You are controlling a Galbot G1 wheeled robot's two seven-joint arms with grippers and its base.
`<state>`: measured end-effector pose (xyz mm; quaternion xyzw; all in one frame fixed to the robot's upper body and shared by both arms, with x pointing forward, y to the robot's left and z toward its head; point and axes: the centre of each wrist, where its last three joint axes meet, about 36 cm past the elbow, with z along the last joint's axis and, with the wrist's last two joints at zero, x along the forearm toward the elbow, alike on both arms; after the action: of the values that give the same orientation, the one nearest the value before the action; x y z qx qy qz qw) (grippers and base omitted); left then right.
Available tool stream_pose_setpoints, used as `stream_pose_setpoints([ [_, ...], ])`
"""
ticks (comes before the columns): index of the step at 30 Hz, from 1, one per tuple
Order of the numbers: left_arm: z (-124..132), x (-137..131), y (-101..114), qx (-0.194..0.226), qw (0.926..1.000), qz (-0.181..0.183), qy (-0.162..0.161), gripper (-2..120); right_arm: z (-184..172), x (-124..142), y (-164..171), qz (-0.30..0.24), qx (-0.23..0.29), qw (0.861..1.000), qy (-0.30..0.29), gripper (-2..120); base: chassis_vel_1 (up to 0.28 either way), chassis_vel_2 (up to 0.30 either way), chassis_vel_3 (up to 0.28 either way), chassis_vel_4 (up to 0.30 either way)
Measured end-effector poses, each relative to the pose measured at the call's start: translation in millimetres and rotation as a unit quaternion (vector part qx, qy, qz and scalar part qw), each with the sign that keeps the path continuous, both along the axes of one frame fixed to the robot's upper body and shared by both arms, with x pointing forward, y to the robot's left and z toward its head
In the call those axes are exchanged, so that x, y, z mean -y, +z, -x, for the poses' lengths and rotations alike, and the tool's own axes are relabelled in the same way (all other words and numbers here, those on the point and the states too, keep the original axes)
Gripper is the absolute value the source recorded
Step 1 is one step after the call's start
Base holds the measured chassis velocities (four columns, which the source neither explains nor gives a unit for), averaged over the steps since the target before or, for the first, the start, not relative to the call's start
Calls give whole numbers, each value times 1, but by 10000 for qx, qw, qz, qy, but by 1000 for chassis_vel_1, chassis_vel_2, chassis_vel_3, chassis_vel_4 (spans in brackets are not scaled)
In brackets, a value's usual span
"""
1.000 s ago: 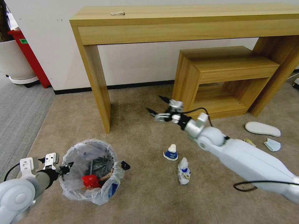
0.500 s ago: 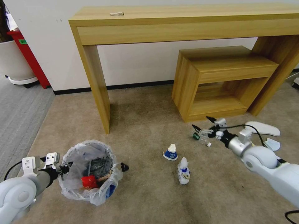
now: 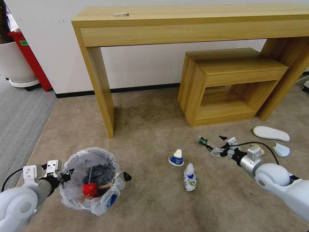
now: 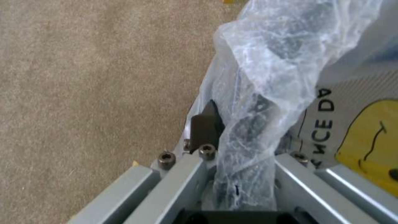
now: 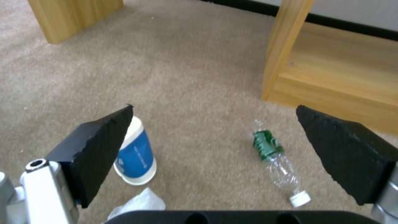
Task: Pick up the trash bin and place the garbage on the floor into it.
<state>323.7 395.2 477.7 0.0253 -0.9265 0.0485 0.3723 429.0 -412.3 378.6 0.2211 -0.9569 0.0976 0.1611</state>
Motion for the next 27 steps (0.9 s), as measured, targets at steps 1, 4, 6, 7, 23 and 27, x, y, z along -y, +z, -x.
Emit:
stream_pose_setpoints([
  [1,0,0,0,-1,10000,2,2,0,1,0,-1,1,-6,10000,3,100,0,0,0,0],
  [4,1,0,-2,-4,10000,0,18,0,5,1,-11,124,46,9999,42,100,0,0,0,0],
  [6,2,0,-4,-11,10000,2,48,0,12,4,-18,204,38,9997,149,100,0,0,0,0],
  [7,2,0,-4,-11,10000,2,48,0,12,4,-18,204,38,9997,149,100,0,0,0,0],
  [23,6,1,-14,1,9999,21,148,0,32,-8,-38,583,-322,9973,317,100,0,0,0,0],
  [27,6,1,-16,-4,9999,15,151,0,32,-5,-43,792,-424,9951,422,100,0,0,0,0],
])
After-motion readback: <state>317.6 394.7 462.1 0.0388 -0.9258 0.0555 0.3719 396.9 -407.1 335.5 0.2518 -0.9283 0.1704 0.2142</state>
